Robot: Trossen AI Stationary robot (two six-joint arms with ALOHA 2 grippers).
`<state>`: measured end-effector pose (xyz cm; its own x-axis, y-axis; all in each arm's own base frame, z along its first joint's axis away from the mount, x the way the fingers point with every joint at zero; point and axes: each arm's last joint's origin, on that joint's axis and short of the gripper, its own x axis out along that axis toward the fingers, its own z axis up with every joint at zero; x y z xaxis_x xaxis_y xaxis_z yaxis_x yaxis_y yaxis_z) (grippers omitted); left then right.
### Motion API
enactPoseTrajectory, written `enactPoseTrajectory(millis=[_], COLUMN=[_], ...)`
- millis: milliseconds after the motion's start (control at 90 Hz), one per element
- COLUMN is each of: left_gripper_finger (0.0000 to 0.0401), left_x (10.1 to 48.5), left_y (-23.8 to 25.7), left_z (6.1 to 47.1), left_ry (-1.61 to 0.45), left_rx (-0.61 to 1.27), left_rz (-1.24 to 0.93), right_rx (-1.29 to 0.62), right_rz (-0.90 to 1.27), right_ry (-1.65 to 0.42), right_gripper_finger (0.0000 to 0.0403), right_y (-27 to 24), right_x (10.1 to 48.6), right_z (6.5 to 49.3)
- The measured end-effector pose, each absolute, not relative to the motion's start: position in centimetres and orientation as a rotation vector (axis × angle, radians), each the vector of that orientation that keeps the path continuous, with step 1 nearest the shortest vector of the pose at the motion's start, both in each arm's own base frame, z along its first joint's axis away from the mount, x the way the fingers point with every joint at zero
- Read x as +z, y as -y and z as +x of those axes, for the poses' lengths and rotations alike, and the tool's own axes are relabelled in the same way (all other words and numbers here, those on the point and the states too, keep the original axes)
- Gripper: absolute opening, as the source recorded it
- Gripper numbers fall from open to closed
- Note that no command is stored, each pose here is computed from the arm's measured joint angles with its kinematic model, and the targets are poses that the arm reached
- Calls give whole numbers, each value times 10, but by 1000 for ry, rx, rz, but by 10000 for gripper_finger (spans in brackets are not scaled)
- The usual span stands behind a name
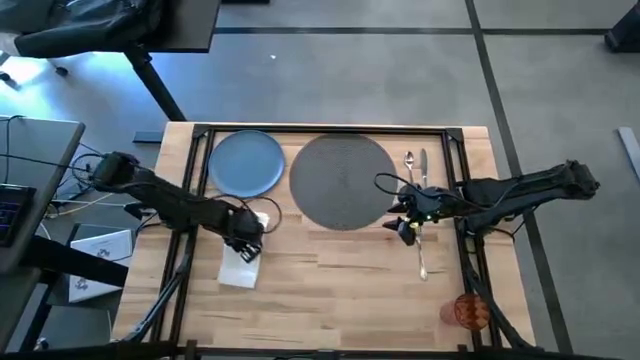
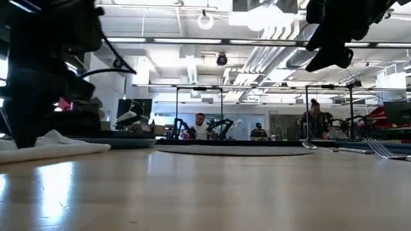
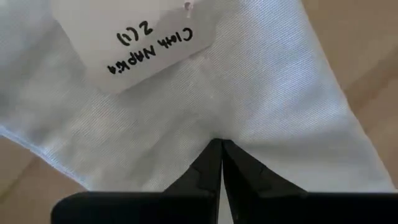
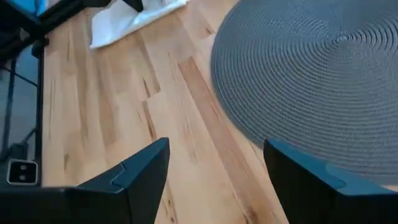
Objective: Set table place
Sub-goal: Fold the white table napkin, then move the gray table mat to the center
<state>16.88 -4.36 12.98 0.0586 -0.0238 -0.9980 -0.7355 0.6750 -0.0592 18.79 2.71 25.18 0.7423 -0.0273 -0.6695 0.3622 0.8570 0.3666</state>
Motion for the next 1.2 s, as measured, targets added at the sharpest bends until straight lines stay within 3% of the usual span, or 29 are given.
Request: enactPoseTrajectory(millis=[356,478,678,933,1044,1200], left_gripper_finger=[0,0,1,1,1,1], left_x=[150,172,206,224,225,225], left_y=[38,43,48,51,52,54], left_z=[149,155,165,176,177,177], left_ry=[-1349,-1298,-1176,-1028,-1025,-1058], left_rx=[574,507,423,314,287,245], left_rz=[-681,-710,-811,-834,-845,-864], right_rx=[-327,-467,-886,-898,-870,-866], right_rz=[690,745,923,1071,1120,1173], right_ry=[-750,-957,-1365,-1516,-1465,-1412], right_gripper_finger=[242,229,205,201,197,151], right_y=[-28,-30,-29,-26,-26,-26], right_x=[256,251,221,166,153,139], right_z=[194,197,180,168,168,169])
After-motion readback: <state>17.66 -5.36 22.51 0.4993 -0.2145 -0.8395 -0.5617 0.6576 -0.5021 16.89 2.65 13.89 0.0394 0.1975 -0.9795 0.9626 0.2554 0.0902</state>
